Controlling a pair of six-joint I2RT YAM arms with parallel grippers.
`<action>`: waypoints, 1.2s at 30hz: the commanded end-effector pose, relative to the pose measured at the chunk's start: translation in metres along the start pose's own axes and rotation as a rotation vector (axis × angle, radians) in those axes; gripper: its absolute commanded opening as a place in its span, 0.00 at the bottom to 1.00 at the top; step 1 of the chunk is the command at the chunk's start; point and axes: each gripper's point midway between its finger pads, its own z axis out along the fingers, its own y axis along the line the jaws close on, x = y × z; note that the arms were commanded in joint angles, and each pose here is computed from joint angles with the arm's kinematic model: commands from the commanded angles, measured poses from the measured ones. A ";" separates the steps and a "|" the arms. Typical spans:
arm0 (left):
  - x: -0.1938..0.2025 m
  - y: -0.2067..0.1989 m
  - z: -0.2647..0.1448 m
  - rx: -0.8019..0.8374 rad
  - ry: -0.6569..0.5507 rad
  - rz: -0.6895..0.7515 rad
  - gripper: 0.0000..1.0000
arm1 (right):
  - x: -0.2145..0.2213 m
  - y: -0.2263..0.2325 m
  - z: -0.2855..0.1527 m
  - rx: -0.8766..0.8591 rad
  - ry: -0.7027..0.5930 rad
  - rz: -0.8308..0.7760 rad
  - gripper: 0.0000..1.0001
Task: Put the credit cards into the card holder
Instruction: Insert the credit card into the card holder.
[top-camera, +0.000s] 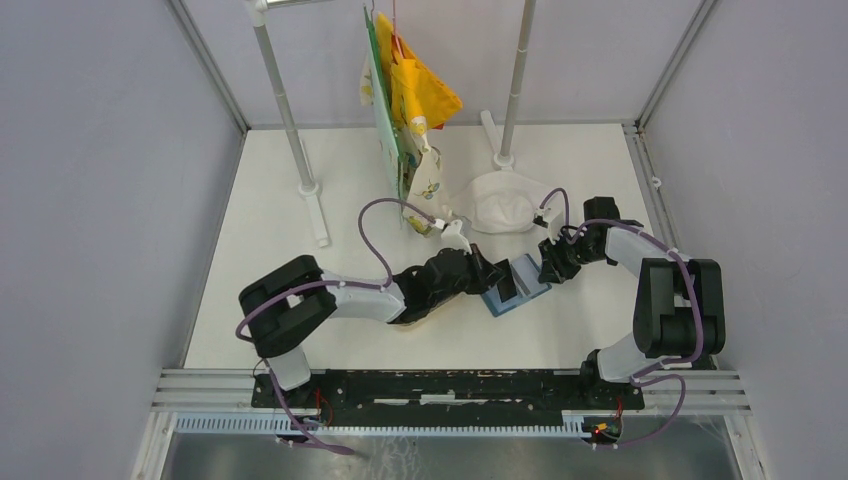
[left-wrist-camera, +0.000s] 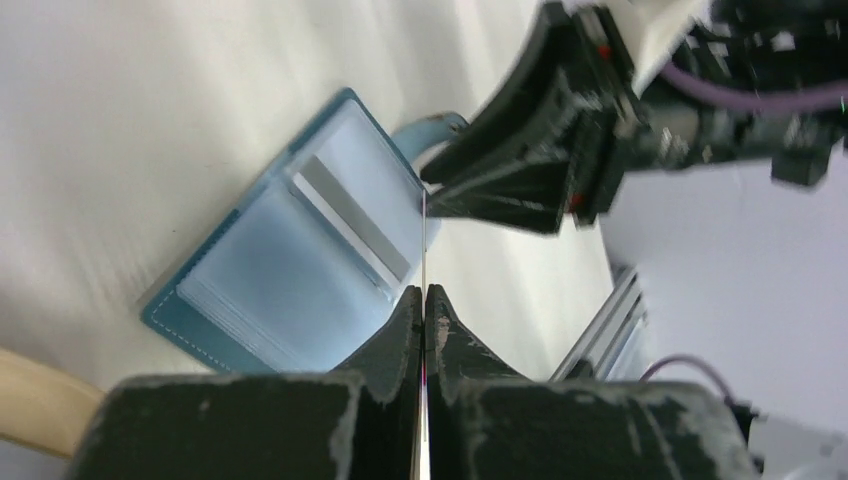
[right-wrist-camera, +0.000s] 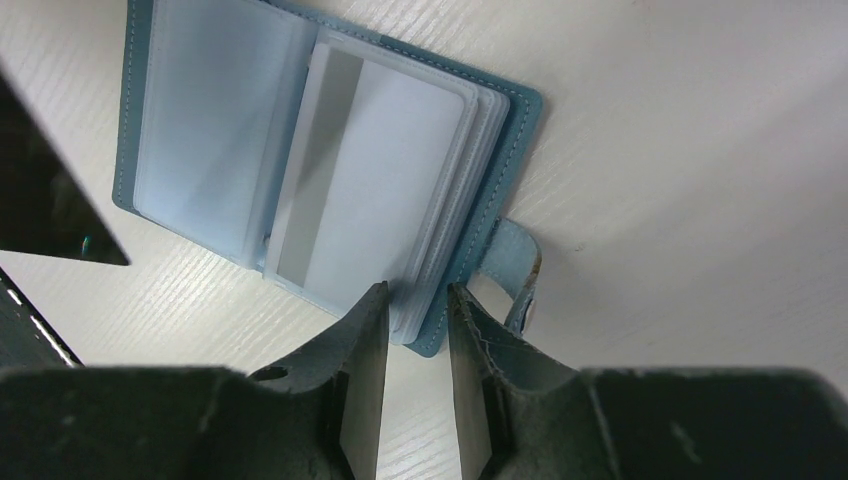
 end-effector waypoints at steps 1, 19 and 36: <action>0.003 -0.016 -0.023 0.051 0.094 0.392 0.02 | -0.002 -0.002 -0.002 0.006 -0.011 -0.026 0.34; -0.016 0.083 -0.070 -0.451 0.406 0.996 0.02 | -0.003 -0.001 -0.002 0.006 -0.015 -0.023 0.34; -0.058 0.085 -0.081 -0.493 0.317 0.905 0.02 | -0.005 0.001 -0.002 -0.007 -0.028 -0.027 0.34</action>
